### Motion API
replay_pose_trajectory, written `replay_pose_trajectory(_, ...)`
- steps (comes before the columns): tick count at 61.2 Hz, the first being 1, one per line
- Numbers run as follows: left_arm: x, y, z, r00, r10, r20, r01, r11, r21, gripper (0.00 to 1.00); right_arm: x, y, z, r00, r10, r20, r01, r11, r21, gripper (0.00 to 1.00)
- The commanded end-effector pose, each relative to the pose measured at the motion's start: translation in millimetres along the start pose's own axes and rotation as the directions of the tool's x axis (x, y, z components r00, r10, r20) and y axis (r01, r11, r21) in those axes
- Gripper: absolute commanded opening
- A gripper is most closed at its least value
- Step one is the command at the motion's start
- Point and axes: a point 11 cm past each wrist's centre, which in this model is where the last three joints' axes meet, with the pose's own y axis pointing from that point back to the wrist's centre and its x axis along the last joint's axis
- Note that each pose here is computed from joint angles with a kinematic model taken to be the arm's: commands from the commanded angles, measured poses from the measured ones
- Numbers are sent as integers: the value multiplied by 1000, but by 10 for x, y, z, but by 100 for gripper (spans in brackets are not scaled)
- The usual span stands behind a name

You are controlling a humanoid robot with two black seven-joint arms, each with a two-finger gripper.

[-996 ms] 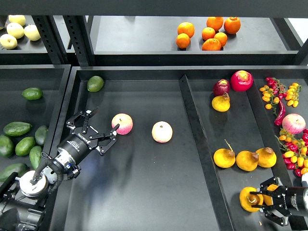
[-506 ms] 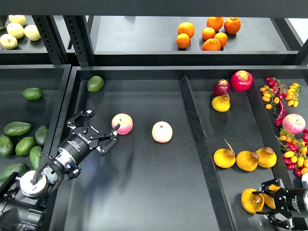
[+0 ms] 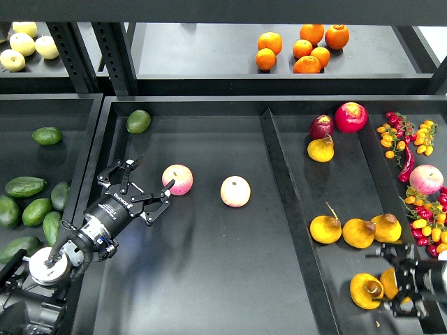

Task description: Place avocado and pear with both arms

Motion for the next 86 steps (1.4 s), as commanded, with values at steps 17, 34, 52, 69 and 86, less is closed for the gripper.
replay_pose_trajectory(17,-26,-12,4,1000,-7,3,7,1000,0,87,-727,-374,-800,960,-275,47,247,916,315,97)
replay_pose_trajectory(34,-11,-9,-3,1000,-3,3,3,1000,2,87,-1150,-937,-735,903,-410,124,336,858,389,96)
replay_pose_trajectory(52,-25,-13,-1,1000,-7,5,7,1000,2,87,-1518,-1328,-624,889,-444,111,364,832,418,97)
replay_pose_trajectory(69,-30,-18,49,1000,-8,6,8,999,-43,87,-1776,-1504,-709,864,-488,120,334,737,588,97)
replay_pose_trajectory(86,-31,-34,48,1000,-7,7,7,999,-40,87,-1292,-1484,-625,911,-368,188,172,751,638,98)
